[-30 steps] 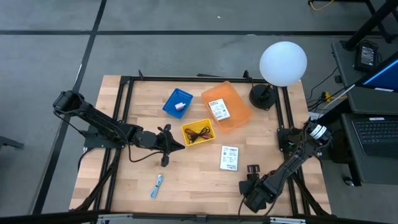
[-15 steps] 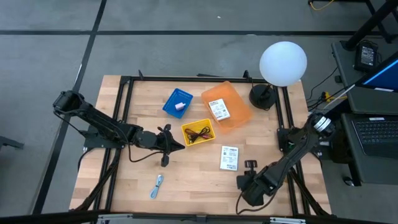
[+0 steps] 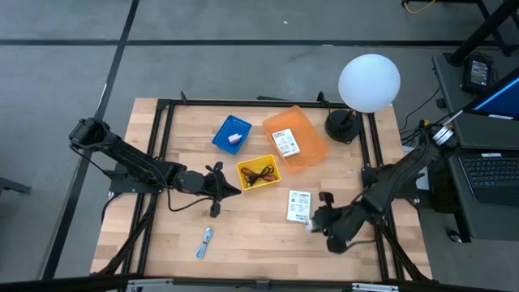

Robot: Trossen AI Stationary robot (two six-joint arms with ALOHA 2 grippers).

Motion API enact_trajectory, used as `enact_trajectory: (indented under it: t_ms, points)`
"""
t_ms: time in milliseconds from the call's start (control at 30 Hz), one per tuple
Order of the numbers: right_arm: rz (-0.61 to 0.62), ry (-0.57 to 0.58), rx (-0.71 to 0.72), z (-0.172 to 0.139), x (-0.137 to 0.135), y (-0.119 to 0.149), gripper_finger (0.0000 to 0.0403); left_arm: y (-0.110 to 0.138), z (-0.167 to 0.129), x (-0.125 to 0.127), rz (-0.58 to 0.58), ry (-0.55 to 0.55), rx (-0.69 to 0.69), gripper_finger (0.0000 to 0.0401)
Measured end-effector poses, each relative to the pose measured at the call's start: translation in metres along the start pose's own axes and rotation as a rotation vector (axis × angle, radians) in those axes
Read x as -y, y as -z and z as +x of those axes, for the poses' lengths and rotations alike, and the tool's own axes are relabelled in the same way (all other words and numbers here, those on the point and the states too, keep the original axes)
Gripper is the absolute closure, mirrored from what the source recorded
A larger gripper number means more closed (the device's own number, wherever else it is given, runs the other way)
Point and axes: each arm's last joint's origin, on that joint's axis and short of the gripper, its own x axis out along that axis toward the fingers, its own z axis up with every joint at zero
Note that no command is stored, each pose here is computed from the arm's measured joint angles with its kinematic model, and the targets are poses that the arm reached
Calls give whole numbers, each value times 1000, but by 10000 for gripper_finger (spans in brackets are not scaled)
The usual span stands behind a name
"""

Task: Pick and place items into bin
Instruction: Put the green charger adapter into the blue bin

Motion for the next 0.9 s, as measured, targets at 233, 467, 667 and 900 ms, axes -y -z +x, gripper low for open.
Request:
enact_trajectory:
  t_ms: [233, 467, 667, 900]
  points:
    - [-40, -17, 294, 3, 29, 14, 283, 0, 0, 0, 33, 1, 3, 400]
    - [-105, 8, 526, 14, 55, 20, 283, 0, 0, 0, 50, 1, 3, 394]
    - [-102, 11, 621, 18, 71, 24, 283, 0, 0, 0, 51, 0, 2, 395]
    - [-98, 60, 689, 17, 84, 21, 283, 0, 0, 0, 89, -8, 5, 393]
